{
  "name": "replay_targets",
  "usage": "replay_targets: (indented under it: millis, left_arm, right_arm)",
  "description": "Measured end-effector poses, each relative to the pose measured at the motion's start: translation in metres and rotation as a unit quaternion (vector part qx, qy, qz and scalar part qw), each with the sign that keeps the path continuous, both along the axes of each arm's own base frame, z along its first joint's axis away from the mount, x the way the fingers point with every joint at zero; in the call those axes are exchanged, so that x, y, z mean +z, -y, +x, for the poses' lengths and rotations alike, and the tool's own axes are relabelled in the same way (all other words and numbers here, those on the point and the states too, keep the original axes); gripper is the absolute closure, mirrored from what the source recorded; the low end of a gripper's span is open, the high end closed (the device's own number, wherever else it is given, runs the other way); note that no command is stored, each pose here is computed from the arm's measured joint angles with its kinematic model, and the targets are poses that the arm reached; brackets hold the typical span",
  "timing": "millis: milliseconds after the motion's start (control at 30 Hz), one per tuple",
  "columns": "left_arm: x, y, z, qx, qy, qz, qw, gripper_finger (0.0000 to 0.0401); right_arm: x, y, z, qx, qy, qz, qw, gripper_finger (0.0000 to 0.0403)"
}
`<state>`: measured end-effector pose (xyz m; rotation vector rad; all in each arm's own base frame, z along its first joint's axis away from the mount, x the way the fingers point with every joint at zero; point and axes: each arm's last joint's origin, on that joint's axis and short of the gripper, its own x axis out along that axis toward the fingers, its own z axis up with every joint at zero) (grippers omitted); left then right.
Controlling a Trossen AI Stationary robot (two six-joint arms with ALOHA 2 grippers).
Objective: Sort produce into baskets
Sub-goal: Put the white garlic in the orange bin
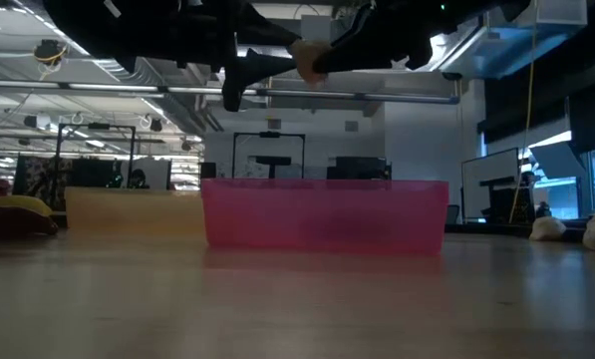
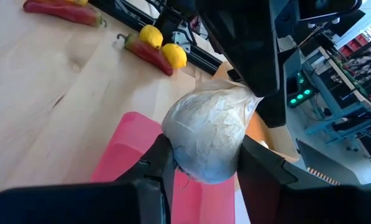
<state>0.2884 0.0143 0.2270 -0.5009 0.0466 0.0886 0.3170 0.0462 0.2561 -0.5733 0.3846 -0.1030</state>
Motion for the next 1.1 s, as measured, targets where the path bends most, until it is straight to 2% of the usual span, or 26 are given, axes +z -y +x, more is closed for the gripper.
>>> replay_targets:
  millis: [333, 467, 700, 967, 1100]
  left_arm:
    - [0.001, 0.001, 0.000, -0.010, 0.004, 0.005, 1.000, 0.0362]
    - [0.002, 0.001, 0.000, -0.010, 0.007, 0.008, 1.000, 0.0390]
    - [0.003, 0.001, 0.000, -0.010, 0.015, 0.016, 1.000, 0.0387]
    - [0.003, 0.000, 0.000, -0.010, 0.018, 0.018, 1.000, 0.0389]
    - [0.008, -0.004, -0.004, -0.005, 0.016, 0.019, 1.000, 0.0385]
  right_arm:
    - [0.000, 0.001, 0.000, -0.011, 0.001, -0.004, 1.000, 0.0278]
    - [0.001, 0.001, 0.000, -0.012, 0.005, -0.002, 1.000, 0.0278]
    - [0.002, 0.000, 0.001, -0.014, 0.014, 0.023, 1.000, 0.0264]
    - [0.003, 0.000, 0.001, -0.021, 0.023, 0.030, 0.999, 0.0172]
    - [0.012, -0.002, -0.004, -0.035, 0.044, 0.058, 0.997, 0.0147]
